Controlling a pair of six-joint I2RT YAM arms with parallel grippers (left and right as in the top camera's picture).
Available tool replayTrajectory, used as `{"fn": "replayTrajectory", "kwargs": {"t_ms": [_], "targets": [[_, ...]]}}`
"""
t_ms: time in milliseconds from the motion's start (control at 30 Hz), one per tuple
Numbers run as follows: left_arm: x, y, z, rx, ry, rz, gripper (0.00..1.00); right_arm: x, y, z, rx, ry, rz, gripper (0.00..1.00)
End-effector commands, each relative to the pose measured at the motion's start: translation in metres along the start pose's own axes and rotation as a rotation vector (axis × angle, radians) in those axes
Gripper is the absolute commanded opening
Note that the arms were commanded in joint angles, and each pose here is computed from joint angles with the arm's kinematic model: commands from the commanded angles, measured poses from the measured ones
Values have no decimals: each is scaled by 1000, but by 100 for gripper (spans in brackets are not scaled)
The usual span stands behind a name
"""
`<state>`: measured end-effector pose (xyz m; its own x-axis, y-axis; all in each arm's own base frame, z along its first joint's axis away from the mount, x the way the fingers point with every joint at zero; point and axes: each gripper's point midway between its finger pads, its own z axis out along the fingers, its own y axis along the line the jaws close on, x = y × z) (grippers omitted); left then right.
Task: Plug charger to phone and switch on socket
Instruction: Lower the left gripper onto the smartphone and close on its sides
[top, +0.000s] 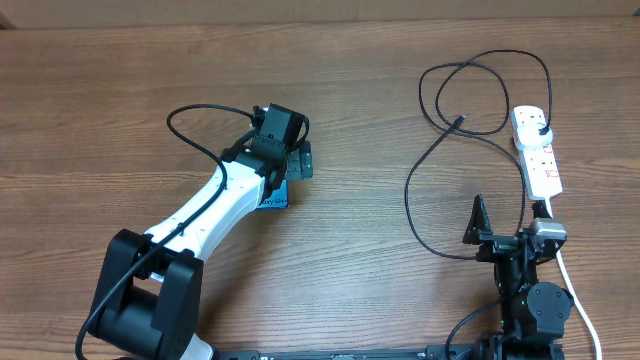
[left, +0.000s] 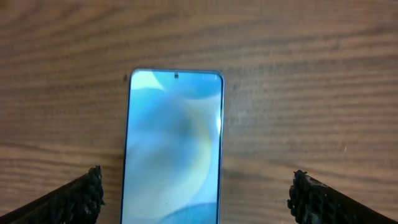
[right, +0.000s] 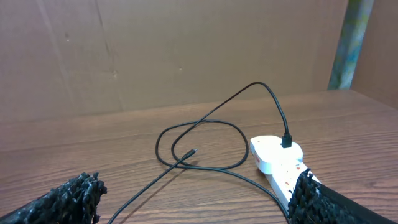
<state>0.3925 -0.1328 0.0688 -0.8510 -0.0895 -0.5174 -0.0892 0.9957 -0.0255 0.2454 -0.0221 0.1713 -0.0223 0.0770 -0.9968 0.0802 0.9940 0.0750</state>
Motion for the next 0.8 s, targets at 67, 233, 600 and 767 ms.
{"fn": "replayTrajectory", "kwargs": {"t_ms": [67,233,600,767], "targets": [[-14,7,1,-45,-48,7,100,1,-1,0,6,-6,-2,100],[-13,19,9,-68,-30,11,100,1,-1,0,5,-6,-2,100],[19,7,46,69,127,104,100,1,-1,0,6,-6,-2,100],[30,9,51,59,168,106,100,1,-1,0,5,-6,-2,100]]}}
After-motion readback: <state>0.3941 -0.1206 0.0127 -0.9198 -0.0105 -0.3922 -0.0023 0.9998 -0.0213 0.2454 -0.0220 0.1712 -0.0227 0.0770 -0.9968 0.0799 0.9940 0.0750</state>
